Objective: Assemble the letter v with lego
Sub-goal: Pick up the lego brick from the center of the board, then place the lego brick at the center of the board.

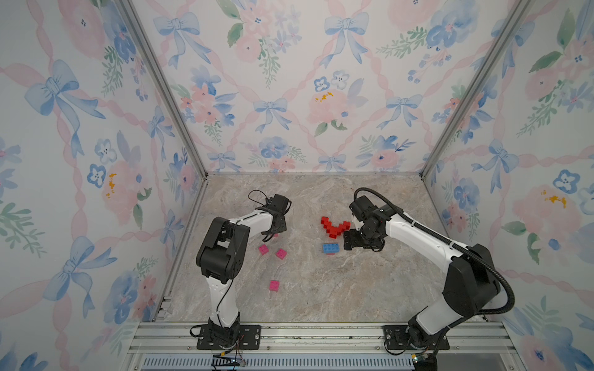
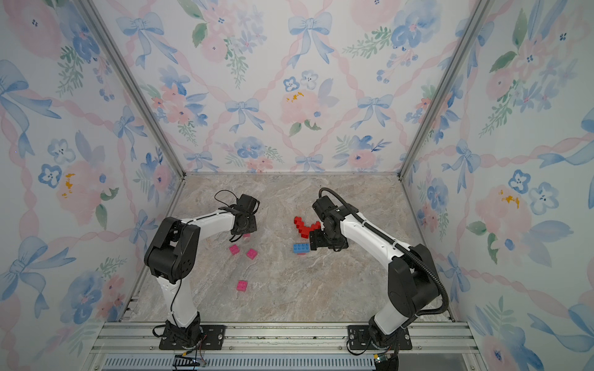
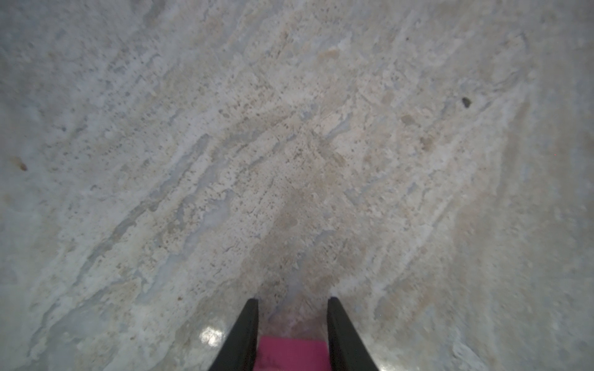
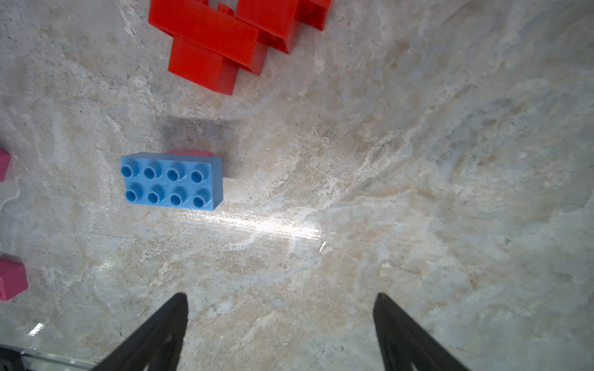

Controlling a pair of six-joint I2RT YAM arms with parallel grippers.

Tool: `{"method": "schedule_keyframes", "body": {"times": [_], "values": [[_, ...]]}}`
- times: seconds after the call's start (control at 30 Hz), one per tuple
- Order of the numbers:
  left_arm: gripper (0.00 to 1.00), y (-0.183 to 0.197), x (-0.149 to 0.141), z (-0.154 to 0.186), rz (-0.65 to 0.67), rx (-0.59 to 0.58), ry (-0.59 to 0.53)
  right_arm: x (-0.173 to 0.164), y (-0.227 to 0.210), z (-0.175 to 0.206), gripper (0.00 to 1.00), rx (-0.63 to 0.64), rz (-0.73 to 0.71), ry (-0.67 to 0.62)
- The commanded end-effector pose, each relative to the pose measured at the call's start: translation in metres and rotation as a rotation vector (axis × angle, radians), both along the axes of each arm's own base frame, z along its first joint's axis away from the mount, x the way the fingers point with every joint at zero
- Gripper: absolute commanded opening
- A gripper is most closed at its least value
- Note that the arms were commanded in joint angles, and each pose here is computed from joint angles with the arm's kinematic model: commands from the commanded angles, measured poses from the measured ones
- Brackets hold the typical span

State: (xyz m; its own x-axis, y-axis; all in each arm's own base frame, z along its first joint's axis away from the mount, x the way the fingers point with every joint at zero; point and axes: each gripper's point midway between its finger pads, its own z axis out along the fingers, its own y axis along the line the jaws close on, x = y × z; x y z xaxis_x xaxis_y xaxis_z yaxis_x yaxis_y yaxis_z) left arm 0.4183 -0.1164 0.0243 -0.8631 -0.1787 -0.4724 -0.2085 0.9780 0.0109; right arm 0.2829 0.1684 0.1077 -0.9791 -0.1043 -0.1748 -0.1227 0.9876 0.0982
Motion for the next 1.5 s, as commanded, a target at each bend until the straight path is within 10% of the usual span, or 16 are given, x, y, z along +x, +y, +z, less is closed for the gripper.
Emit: {"method": "schedule_keyframes", "body": {"times": [0.0, 0.27, 0.43, 0.7, 0.93, 1.17, 1.47], "values": [[0.30, -0.005, -0.027, -0.007, -0.024, 0.002, 0.064, -0.007, -0.013, 0.005, 0.90, 0.003, -0.028, 0.005], [0.24, -0.036, -0.059, 0.028, -0.064, -0.043, 0.025, -0.023, -0.032, 0.010, 0.89, 0.032, -0.114, -0.001], [0.24, -0.110, -0.126, 0.049, -0.119, -0.147, 0.003, -0.036, -0.046, 0.007, 0.89, 0.040, -0.151, -0.010], [0.20, -0.217, -0.210, 0.024, -0.256, -0.192, 0.061, -0.044, -0.058, 0.011, 0.86, 0.040, -0.137, -0.080], [0.21, -0.259, -0.217, -0.001, -0.344, -0.149, 0.087, -0.049, -0.063, 0.015, 0.86, 0.045, -0.141, -0.100], [0.73, -0.256, -0.216, 0.018, -0.379, -0.164, 0.067, -0.052, -0.067, 0.023, 0.86, 0.046, -0.137, -0.122], [0.82, -0.124, -0.167, 0.100, -0.192, -0.143, -0.072, -0.058, -0.054, 0.025, 0.92, -0.002, -0.048, -0.140]]}}
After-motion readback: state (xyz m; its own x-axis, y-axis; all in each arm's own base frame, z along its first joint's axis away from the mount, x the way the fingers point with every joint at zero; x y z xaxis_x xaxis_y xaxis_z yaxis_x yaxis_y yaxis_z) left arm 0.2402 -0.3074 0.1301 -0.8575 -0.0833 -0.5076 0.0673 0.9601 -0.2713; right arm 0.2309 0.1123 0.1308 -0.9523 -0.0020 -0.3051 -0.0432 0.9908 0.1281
